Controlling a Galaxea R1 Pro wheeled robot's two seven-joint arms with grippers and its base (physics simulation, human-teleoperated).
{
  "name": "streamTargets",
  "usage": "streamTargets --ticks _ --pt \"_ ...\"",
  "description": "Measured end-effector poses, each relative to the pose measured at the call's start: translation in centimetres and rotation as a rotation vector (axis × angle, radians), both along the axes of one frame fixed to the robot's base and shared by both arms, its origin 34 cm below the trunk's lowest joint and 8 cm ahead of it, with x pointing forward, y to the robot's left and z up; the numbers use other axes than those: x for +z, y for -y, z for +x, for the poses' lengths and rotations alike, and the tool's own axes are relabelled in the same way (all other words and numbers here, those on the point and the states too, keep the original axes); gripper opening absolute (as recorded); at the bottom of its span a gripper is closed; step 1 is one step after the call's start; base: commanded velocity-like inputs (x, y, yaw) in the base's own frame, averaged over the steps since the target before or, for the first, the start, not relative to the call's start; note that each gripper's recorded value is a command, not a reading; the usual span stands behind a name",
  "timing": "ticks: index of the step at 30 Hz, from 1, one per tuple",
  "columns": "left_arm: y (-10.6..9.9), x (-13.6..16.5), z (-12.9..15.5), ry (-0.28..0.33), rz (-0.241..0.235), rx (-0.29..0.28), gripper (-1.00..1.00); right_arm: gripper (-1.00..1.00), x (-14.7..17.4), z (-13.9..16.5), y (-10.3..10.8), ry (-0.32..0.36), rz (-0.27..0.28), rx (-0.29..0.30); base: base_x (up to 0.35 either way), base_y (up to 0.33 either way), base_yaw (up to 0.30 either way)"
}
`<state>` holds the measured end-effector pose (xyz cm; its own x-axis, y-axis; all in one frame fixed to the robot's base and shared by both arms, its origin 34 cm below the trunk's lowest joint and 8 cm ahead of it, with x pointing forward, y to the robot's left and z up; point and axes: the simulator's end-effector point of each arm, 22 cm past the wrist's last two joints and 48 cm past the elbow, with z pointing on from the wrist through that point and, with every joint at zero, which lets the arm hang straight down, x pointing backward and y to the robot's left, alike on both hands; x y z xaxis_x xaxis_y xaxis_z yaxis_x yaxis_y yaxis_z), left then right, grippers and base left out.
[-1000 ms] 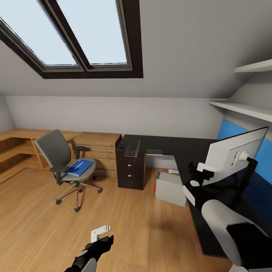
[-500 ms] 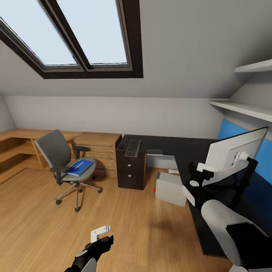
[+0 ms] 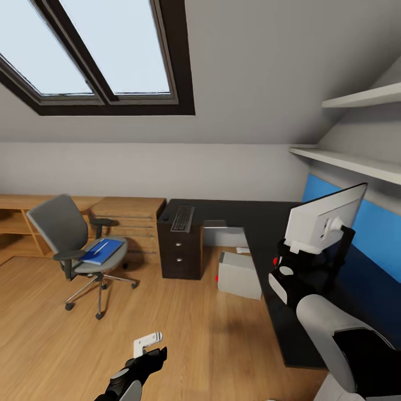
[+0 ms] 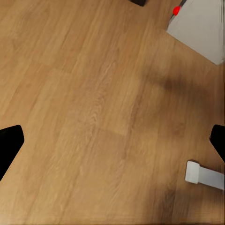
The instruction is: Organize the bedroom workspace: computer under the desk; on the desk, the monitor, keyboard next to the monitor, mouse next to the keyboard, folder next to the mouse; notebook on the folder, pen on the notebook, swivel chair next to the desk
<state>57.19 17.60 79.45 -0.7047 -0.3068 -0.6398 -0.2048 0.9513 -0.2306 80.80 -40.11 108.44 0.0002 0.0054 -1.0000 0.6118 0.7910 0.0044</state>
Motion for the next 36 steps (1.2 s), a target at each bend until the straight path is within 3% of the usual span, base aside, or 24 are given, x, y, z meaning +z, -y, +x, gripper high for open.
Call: streamTargets --ticks 26,36 --pt "0.0 0.0 0.0 0.0 0.0 0.0 1.0 1.0 -0.2 0.2 -1.1 -0.003 0.004 0.014 0.0 0.001 -0.031" --pt "0.1 0.0 0.0 0.0 -0.001 -0.001 1.0 1.0 -0.2 0.2 -1.1 -0.003 0.004 0.015 0.0 0.134 0.0"
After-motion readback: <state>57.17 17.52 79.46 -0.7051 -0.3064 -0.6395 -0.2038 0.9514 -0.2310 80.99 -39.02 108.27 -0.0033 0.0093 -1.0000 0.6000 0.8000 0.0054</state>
